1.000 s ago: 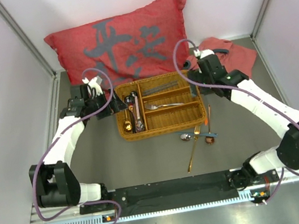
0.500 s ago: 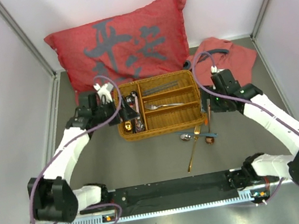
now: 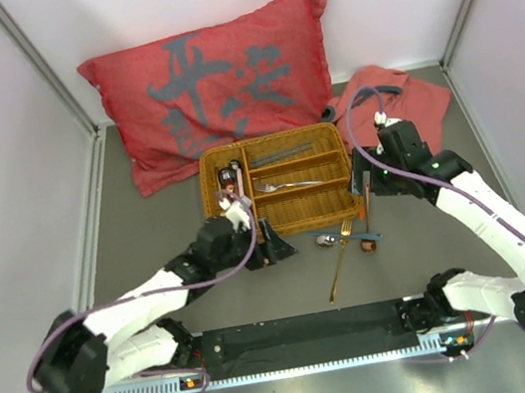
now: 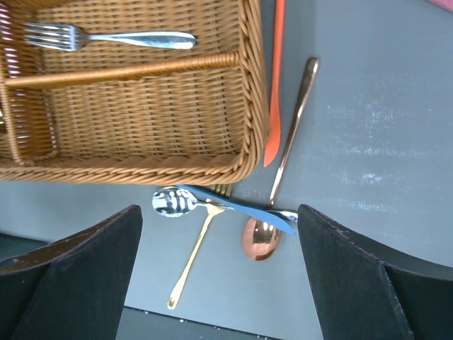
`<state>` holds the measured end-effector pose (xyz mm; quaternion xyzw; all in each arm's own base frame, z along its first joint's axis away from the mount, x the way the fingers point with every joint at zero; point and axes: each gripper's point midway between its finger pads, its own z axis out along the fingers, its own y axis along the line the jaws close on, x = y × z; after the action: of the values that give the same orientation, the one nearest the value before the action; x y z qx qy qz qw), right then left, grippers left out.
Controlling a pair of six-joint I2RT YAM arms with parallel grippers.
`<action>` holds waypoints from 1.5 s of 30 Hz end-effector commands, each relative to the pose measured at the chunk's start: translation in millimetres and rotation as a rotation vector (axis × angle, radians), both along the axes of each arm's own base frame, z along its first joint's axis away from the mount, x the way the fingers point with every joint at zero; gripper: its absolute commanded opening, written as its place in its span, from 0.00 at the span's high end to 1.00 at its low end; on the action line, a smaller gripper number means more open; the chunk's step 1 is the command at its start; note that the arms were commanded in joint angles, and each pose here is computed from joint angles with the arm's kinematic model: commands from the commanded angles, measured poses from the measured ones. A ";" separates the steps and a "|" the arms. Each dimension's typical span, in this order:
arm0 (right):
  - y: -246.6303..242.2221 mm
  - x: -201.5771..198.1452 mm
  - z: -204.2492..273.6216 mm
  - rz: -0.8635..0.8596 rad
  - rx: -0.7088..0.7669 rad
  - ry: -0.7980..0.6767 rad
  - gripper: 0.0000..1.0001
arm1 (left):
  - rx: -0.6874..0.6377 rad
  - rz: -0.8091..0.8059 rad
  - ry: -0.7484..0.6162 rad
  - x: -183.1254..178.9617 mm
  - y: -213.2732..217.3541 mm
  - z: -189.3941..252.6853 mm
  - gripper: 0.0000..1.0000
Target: Sort the eating utensils into containers
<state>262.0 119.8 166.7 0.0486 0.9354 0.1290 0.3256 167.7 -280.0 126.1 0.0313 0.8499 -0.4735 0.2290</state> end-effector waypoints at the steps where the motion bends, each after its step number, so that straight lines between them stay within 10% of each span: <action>1: 7.0 8.8 32.4 0.003 0.072 -0.112 0.10 | -0.157 0.146 -0.044 24.6 -33.4 12.0 0.21; 32: 1.7 2.8 35.3 0.049 0.062 -0.135 0.01 | 0.088 0.257 -0.035 55.6 -106.4 -95.6 0.59; 45: 8.1 -4.3 20.4 0.084 0.085 -0.098 0.01 | 0.123 0.297 -0.025 53.8 -92.4 -106.9 1.00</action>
<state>254.3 126.3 182.8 0.0220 0.9199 0.1735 0.3509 218.1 -383.5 25.4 -0.0710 0.8654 -0.4005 0.2927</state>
